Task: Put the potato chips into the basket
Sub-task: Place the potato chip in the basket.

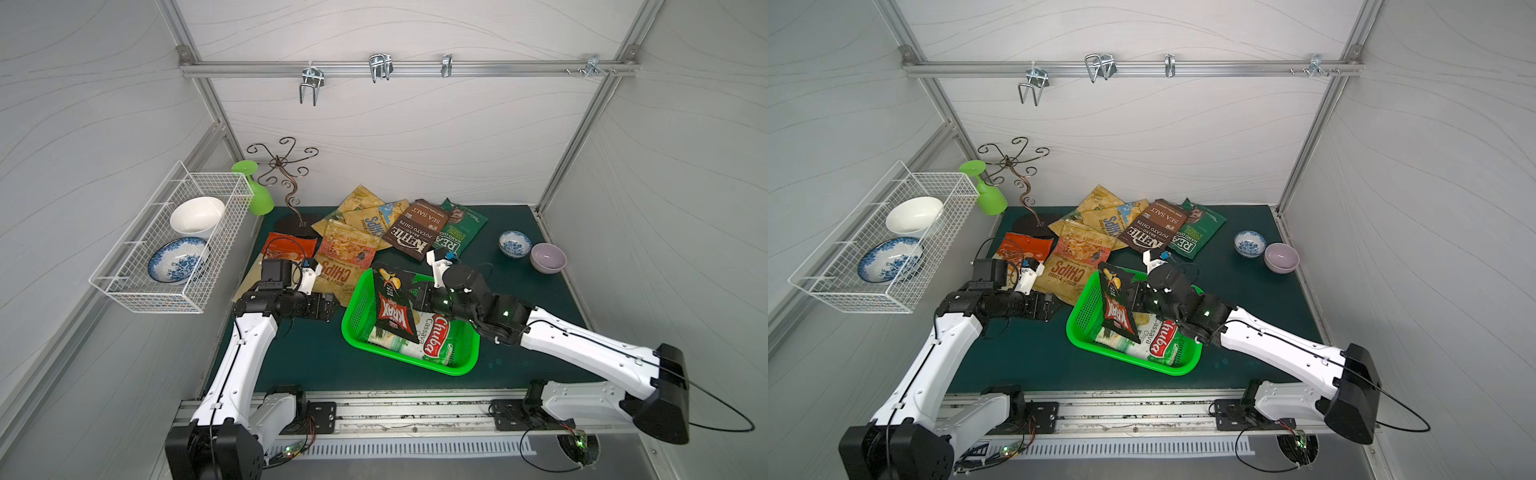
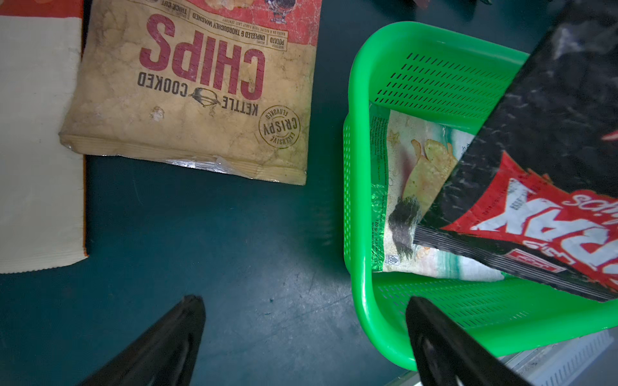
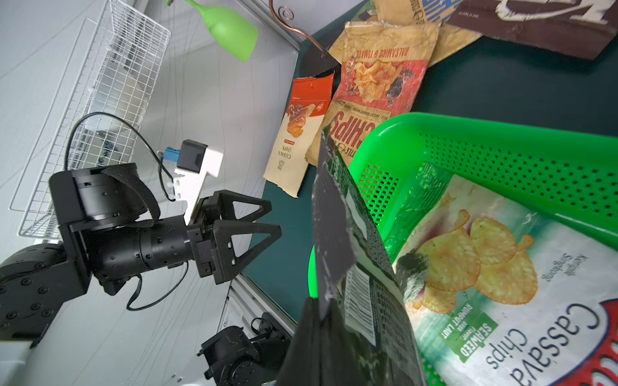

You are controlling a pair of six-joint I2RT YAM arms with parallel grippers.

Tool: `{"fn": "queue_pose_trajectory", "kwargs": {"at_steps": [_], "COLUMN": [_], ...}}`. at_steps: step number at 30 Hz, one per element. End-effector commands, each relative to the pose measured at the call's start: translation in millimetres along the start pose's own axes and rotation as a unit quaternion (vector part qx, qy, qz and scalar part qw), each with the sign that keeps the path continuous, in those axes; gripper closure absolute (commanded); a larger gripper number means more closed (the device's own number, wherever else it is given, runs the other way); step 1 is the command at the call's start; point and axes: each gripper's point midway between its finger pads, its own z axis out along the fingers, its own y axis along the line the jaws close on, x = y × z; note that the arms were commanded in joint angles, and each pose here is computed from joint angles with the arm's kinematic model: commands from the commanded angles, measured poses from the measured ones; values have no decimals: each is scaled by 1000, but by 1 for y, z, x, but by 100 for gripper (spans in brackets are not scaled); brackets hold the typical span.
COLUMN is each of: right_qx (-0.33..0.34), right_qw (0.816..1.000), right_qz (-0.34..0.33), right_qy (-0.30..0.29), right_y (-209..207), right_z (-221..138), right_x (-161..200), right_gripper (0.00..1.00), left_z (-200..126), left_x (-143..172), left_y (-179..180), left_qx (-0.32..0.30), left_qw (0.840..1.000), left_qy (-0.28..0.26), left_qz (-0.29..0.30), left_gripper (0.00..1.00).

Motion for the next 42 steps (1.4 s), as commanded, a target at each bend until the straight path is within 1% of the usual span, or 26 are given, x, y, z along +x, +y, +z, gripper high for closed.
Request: {"fn": "queue_pose_trajectory", "kwargs": {"at_steps": [1, 4, 10, 19, 27, 35, 37, 42], "right_qx": [-32, -40, -43, -74, -99, -75, -60, -23], "right_qw": [999, 999, 998, 994, 990, 990, 991, 993], "right_qz": [24, 21, 34, 63, 76, 94, 95, 98], "right_qy": [-15, 1, 28, 44, 66, 73, 72, 55], "right_y": [23, 32, 31, 33, 40, 14, 3, -27], "right_z": [12, 24, 43, 42, 42, 48, 50, 51], "right_x": [-4, 5, 22, 34, 44, 55, 57, 48], "right_gripper": [100, 100, 100, 100, 100, 100, 100, 100], "left_z": [-5, -4, -4, -4, -5, -5, -5, -5], "left_x": [-9, -9, -9, -9, -9, -9, -9, -9], "left_y": [-1, -1, -1, -2, -2, -2, -2, -2], "left_qx": [-2, -1, -1, 1, 0, 0, 0, 1], "left_qw": [1000, 1000, 1000, 1000, 1000, 1000, 1000, 1000], "left_qy": [-23, -23, -23, -23, -25, -25, -25, -25], "left_qz": [14, 14, 14, 14, 15, 15, 15, 15], "left_gripper": [2, 2, 2, 2, 2, 2, 2, 2]}}
